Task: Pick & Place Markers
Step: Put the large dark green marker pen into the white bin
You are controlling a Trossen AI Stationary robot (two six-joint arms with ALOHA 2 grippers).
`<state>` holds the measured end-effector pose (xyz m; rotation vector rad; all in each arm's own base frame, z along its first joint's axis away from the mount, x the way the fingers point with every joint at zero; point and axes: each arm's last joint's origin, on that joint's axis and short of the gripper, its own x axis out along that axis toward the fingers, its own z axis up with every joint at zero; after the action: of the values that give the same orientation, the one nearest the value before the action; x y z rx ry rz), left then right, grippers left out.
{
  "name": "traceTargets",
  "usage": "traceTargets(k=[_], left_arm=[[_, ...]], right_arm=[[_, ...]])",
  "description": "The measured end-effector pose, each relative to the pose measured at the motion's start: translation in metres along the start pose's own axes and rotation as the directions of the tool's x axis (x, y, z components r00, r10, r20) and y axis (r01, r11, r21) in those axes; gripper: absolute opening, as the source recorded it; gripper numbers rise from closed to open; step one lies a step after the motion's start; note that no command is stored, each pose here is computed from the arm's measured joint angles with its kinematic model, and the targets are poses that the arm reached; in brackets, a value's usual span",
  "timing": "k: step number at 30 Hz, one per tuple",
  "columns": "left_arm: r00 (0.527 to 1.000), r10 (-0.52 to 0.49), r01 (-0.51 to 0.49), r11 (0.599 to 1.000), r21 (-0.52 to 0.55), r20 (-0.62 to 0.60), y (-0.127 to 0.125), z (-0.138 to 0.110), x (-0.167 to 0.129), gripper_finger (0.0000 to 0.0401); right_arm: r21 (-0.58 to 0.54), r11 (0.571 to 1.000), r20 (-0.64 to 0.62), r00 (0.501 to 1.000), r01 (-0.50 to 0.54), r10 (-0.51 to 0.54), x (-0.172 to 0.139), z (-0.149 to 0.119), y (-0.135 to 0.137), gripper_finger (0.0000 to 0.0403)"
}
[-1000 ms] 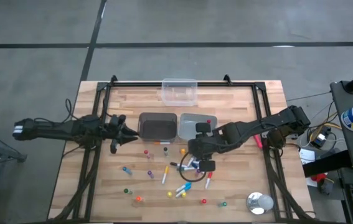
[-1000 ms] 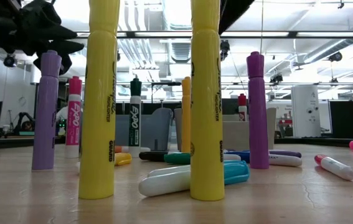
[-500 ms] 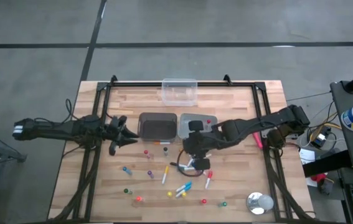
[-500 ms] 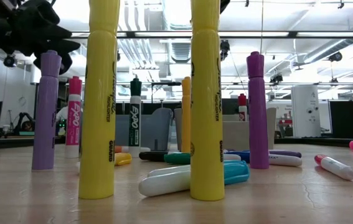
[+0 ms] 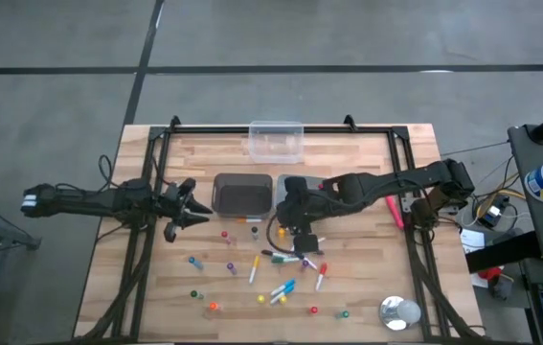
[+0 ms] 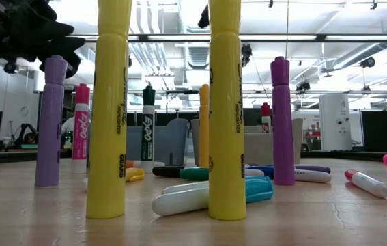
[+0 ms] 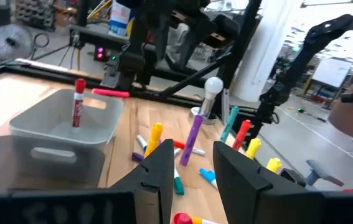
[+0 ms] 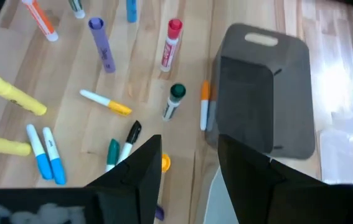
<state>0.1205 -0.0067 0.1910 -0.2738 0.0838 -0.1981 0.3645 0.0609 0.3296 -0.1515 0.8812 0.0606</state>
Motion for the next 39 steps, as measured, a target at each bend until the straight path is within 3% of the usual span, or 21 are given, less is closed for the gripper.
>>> traceTargets(k=[6, 17, 23, 29, 39], left_arm=[[1.0, -0.015, 0.015, 1.0, -0.011, 0.024, 0.001, -0.007, -0.002, 0.0105], [0.999, -0.033, 0.034, 0.999, -0.037, 0.041, 0.002, -0.011, -0.004, 0.0105], [0.999, -0.033, 0.035, 0.998, -0.06, 0.04, 0.002, -0.011, -0.004, 0.0105], [0.999, -0.033, 0.036, 0.997, -0.064, 0.036, 0.002, -0.012, -0.004, 0.0105], [0.999, -0.031, 0.033, 0.997, -0.067, 0.027, 0.003, -0.015, -0.004, 0.0105]], right_arm=[[-0.047, 0.999, 0.011, 1.0, -0.017, 0.017, 0.01, 0.02, 0.002, 0.0155], [-0.151, 0.988, -0.143, 0.99, -0.041, 0.019, 0.05, 0.054, 0.006, 0.0156], [-0.18, 0.982, -0.169, 0.985, -0.05, 0.019, 0.071, 0.067, 0.002, 0.0181], [-0.129, 0.988, -0.215, 0.975, -0.082, 0.053, 0.081, 0.059, -0.012, 0.0212], [-0.104, 0.992, -0.222, 0.974, -0.077, 0.053, 0.093, 0.054, -0.015, 0.0215]])
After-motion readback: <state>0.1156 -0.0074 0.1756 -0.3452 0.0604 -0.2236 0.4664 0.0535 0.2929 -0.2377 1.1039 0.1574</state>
